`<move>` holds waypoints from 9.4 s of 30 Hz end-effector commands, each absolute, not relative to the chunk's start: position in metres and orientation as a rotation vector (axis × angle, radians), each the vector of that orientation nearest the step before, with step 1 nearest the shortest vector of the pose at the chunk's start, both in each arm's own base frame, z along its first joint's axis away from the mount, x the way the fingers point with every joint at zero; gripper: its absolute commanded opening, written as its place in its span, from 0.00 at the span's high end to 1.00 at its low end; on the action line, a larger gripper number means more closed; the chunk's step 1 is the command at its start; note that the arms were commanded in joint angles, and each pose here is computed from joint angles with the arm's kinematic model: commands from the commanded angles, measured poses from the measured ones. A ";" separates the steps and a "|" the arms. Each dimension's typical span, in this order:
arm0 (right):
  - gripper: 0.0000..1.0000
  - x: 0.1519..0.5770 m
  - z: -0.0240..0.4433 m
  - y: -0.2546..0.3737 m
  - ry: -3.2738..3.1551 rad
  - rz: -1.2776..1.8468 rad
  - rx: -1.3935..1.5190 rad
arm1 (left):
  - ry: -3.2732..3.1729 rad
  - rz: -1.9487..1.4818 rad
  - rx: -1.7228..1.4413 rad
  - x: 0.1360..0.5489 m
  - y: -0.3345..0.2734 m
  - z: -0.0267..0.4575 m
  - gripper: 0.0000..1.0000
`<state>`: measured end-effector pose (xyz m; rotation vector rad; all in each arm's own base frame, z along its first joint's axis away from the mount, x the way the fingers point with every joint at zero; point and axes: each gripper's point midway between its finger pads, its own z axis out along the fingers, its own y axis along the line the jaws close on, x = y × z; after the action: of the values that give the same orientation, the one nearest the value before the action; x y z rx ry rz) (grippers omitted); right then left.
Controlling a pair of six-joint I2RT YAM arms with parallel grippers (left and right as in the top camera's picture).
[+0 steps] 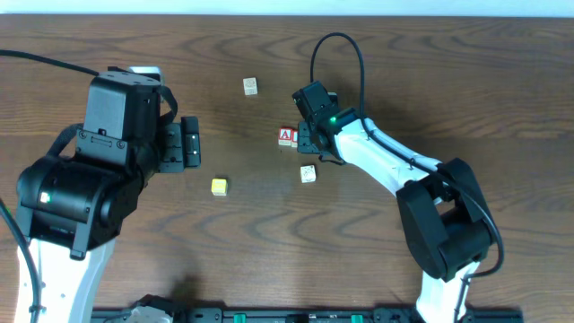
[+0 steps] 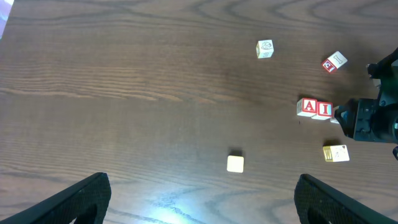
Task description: Spell out Ai2
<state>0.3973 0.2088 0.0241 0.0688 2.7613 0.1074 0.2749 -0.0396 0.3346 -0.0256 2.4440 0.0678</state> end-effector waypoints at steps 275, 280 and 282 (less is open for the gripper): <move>0.01 0.234 0.153 0.046 1.733 0.250 0.061 | 1.766 -0.265 -0.164 0.238 -0.041 0.202 0.05; 0.01 0.234 0.153 0.043 1.732 0.239 0.074 | 1.816 -0.245 -0.159 0.228 -0.037 0.188 0.05; 0.01 0.234 0.153 0.043 1.732 0.239 0.074 | 1.856 -0.231 -0.155 0.223 -0.035 0.178 0.05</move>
<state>0.2339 0.0467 0.1530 0.0496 1.7356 0.2444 0.2265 -0.0396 0.1830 -0.1462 1.8445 -0.2504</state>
